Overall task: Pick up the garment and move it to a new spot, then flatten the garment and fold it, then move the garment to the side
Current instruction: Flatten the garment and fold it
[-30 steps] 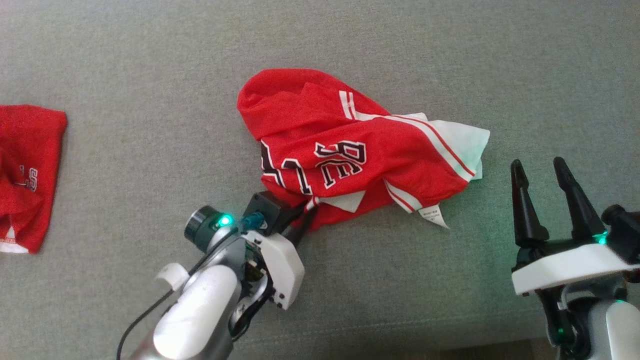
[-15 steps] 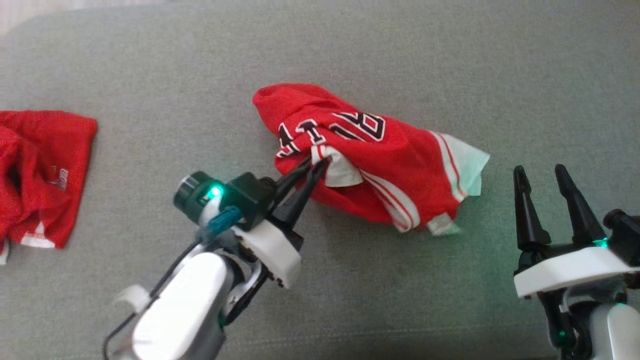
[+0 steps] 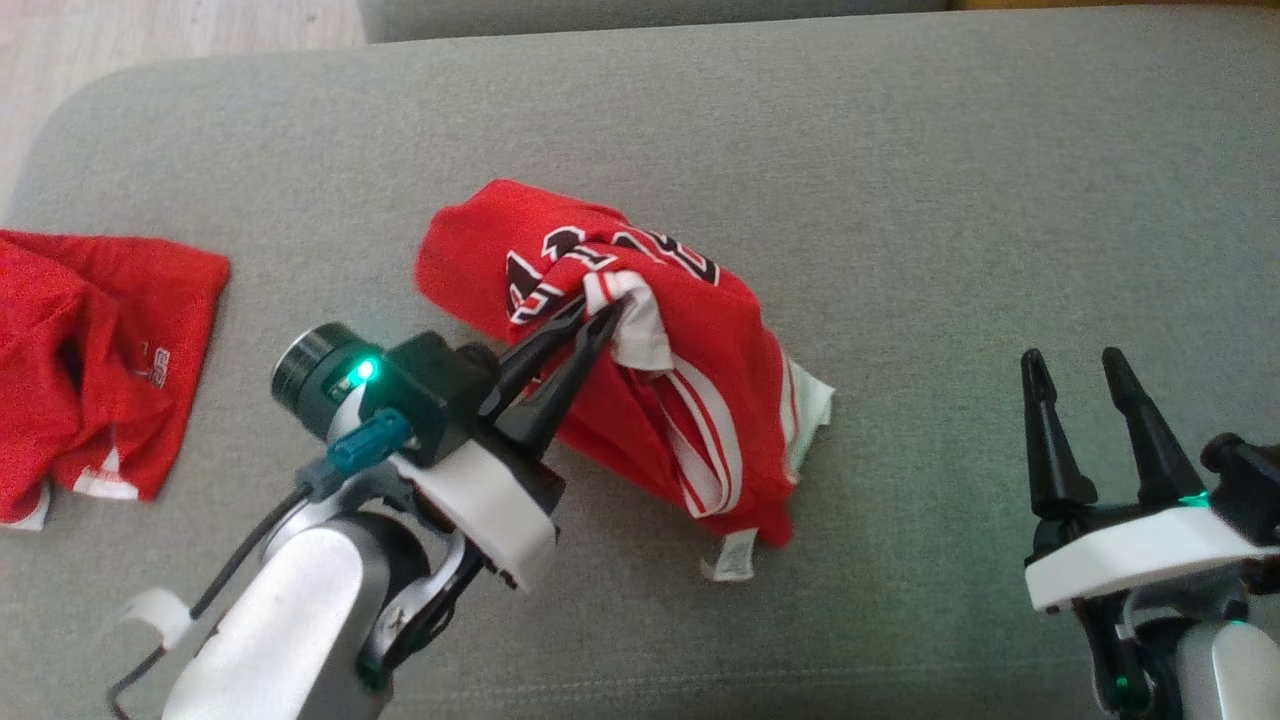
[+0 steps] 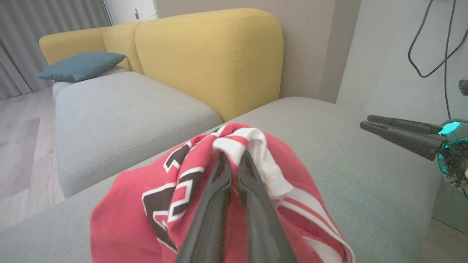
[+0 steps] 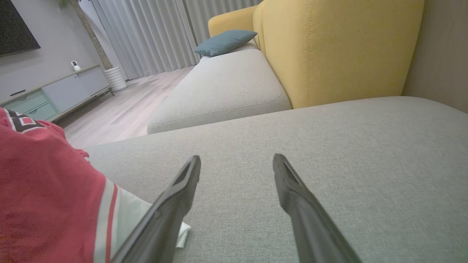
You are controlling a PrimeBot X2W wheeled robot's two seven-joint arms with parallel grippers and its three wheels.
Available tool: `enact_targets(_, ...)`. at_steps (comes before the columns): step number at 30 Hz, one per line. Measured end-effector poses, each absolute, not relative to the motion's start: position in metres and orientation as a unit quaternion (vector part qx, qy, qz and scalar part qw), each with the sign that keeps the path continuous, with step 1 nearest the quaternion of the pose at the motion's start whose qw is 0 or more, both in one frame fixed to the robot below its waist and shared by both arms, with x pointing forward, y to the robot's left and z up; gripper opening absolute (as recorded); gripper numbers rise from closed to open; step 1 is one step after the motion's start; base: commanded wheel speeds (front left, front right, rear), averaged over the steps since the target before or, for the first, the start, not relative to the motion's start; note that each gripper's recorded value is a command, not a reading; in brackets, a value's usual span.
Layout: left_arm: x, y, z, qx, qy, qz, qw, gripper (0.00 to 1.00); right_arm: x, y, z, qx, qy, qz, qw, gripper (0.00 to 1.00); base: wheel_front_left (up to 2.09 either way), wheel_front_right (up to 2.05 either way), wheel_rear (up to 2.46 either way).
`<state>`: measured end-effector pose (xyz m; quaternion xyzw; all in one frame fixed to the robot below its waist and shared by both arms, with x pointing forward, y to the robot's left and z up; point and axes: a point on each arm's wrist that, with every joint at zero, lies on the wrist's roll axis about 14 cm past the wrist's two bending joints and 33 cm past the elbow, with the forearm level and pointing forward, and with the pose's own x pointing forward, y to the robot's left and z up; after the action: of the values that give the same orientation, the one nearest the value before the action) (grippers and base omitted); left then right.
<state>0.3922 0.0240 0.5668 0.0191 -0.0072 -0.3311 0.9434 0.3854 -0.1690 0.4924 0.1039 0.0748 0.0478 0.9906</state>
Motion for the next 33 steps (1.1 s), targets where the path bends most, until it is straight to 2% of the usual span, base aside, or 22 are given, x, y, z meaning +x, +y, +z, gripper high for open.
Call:
enact_targets(8,0.394,-0.029,0.599,-0.026,-0.038,-0.392,0.919,0.0,0.376,-0.18,0.492,0.106,0.076,0.031,0.991,1.0,0.0,0.0,0.0)
enact_targets(17,0.383,-0.095,0.526,-0.046,0.071,-0.473,0.877,0.0,0.37,-0.192,0.481,0.109,0.093,0.009,0.99,1.0,0.0,0.0,0.0)
enact_targets(23,0.366,-0.119,0.488,-0.049,0.116,-0.508,0.852,0.0,0.37,-0.196,0.474,0.108,0.103,0.001,0.989,1.0,0.0,0.0,0.0)
enact_targets(24,0.362,-0.121,0.484,-0.05,0.117,-0.513,0.849,0.11,0.371,-0.196,0.473,0.108,0.103,0.001,0.989,1.0,0.0,0.0,0.0)
enact_targets(25,0.358,-0.123,0.484,-0.054,0.114,-0.518,0.846,1.0,0.372,-0.196,0.473,0.108,0.104,0.002,0.989,1.0,0.0,0.0,0.0)
enact_targets(28,0.353,-0.127,0.493,-0.066,0.088,-0.526,0.843,1.0,0.375,-0.192,0.473,0.11,0.103,0.008,0.989,1.0,0.0,0.0,0.0)
enact_targets(33,0.358,-0.115,0.525,-0.084,0.006,-0.511,0.855,1.0,0.38,-0.185,0.477,0.109,0.095,0.02,0.989,1.0,0.0,0.0,0.0)
